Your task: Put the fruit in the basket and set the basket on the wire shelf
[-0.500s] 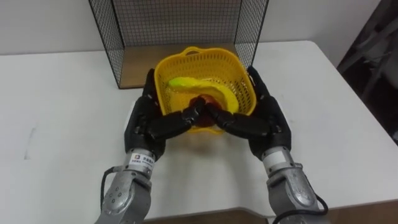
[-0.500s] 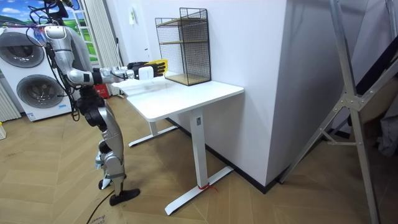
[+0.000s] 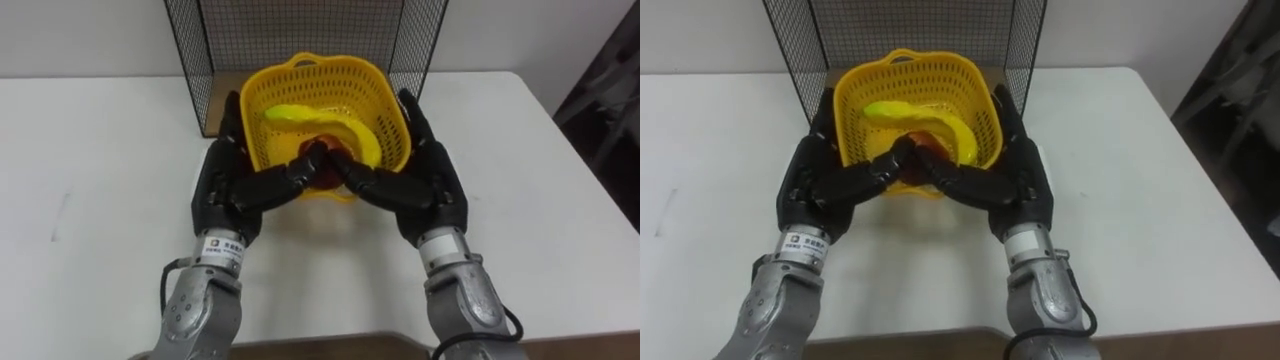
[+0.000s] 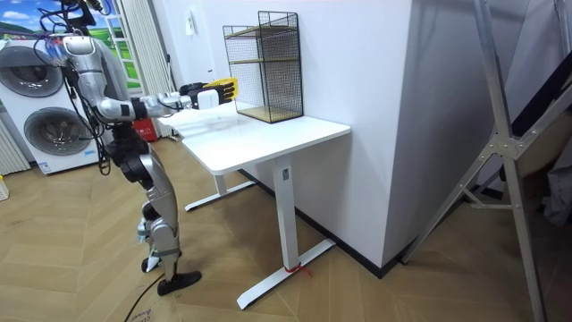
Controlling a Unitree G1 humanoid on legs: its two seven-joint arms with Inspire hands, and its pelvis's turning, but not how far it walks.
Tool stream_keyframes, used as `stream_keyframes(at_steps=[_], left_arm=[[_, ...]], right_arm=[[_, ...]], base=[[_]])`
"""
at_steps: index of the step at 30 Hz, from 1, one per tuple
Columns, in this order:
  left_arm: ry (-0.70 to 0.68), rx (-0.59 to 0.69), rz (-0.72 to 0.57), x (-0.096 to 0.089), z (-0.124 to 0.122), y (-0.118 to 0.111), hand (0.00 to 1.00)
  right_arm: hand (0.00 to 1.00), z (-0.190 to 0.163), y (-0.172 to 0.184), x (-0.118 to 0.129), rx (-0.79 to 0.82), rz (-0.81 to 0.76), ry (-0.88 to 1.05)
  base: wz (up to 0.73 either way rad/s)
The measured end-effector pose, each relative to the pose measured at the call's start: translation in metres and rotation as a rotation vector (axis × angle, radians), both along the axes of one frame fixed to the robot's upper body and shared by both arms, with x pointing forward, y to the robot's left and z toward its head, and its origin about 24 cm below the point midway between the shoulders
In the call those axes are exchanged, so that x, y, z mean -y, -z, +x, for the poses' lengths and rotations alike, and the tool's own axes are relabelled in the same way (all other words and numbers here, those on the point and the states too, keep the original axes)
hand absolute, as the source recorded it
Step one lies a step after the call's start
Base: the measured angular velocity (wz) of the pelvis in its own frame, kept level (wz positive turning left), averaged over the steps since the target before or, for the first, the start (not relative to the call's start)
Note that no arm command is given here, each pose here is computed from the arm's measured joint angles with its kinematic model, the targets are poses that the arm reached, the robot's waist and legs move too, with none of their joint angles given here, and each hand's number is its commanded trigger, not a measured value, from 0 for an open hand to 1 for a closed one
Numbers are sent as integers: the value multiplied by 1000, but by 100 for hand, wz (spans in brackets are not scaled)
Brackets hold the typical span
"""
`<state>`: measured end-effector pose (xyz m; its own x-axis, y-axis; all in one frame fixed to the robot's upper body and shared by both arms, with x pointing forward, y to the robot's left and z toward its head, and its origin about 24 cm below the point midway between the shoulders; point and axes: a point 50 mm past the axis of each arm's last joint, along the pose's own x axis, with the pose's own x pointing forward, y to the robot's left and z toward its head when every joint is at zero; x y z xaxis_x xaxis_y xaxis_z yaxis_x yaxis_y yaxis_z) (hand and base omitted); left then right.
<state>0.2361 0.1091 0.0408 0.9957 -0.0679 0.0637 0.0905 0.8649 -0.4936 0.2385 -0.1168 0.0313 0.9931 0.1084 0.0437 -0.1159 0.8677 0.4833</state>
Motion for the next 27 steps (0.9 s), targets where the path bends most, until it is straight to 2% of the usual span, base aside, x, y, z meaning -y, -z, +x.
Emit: stream_keyframes(at_steps=[27], left_arm=[[-19,-29,-13,-5,-7,7,0]], right_arm=[[0,-3,7,0,-27,-11,-55]], base=[[-4]])
